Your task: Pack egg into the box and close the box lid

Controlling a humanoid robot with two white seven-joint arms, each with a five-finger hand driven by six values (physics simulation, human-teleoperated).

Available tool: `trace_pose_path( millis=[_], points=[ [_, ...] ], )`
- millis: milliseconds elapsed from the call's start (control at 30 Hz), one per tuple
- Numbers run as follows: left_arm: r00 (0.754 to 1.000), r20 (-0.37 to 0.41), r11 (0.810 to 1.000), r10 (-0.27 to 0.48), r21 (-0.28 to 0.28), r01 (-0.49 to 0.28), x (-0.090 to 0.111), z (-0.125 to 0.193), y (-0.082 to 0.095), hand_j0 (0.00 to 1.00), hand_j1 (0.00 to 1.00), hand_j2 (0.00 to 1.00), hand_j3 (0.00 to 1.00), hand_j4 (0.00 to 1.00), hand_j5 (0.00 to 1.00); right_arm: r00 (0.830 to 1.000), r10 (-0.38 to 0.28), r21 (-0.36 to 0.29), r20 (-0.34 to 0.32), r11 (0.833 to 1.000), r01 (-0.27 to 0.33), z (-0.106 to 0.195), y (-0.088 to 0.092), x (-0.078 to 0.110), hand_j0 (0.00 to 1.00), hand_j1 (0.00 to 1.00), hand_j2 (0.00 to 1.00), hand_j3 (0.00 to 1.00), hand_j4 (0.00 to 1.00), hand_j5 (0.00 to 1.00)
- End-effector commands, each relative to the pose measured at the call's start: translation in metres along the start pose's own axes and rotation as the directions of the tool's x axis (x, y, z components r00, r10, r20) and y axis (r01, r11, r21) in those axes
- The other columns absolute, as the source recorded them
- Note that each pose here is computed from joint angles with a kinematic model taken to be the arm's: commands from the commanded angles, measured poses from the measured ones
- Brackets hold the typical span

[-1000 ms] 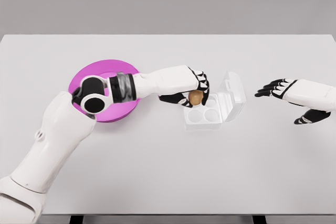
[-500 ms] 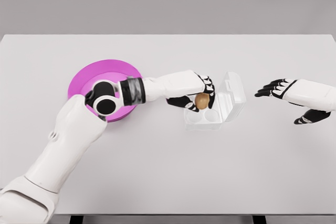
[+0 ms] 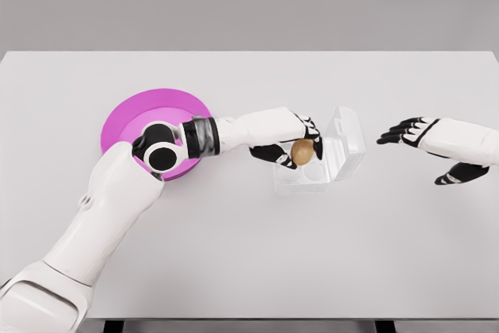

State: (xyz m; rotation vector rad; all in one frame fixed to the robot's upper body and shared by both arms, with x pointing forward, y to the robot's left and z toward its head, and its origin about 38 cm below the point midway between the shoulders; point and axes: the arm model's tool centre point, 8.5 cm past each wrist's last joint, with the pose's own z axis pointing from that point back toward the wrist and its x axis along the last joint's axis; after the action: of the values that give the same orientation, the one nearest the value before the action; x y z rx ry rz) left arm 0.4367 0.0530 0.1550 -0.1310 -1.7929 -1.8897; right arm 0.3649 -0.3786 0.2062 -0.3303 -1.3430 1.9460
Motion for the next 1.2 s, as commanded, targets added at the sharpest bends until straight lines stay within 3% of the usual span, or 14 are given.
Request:
trace_pose_path(
  millis=[0, 900, 1067, 1167],
  points=[
    [1.000, 0.001, 1.000, 0.006, 0.009, -0.006, 0.000, 0.000, 0.002, 0.63, 0.63, 0.63, 0.63, 0.63, 0.63, 1.000, -0.007, -0.011, 0.008, 1.000, 0.007, -0.002, -0.001, 0.002, 1.00, 1.00, 1.00, 1.00, 1.00, 1.00],
    [1.000, -0.009, 1.000, 0.008, 0.024, -0.008, -0.003, 0.007, 0.005, 0.78, 0.78, 0.78, 0.78, 0.78, 0.78, 0.999, 0.007, -0.015, 0.036, 1.000, -0.006, -0.008, -0.002, 0.011, 1.00, 1.00, 1.00, 1.00, 1.00, 1.00],
    [0.999, -0.052, 0.998, 0.003, 0.063, 0.001, -0.016, 0.030, 0.018, 0.91, 0.91, 0.91, 0.91, 0.91, 0.91, 0.999, 0.011, -0.015, 0.042, 1.000, -0.011, -0.008, -0.003, 0.013, 1.00, 1.00, 1.00, 1.00, 1.00, 1.00],
    [0.997, -0.066, 0.993, -0.040, 0.110, 0.047, -0.014, 0.053, 0.039, 0.99, 0.99, 0.99, 0.99, 0.99, 0.99, 0.998, 0.021, -0.022, 0.067, 1.000, -0.019, -0.014, -0.004, 0.021, 1.00, 1.00, 1.00, 1.00, 1.00, 1.00]
  ],
)
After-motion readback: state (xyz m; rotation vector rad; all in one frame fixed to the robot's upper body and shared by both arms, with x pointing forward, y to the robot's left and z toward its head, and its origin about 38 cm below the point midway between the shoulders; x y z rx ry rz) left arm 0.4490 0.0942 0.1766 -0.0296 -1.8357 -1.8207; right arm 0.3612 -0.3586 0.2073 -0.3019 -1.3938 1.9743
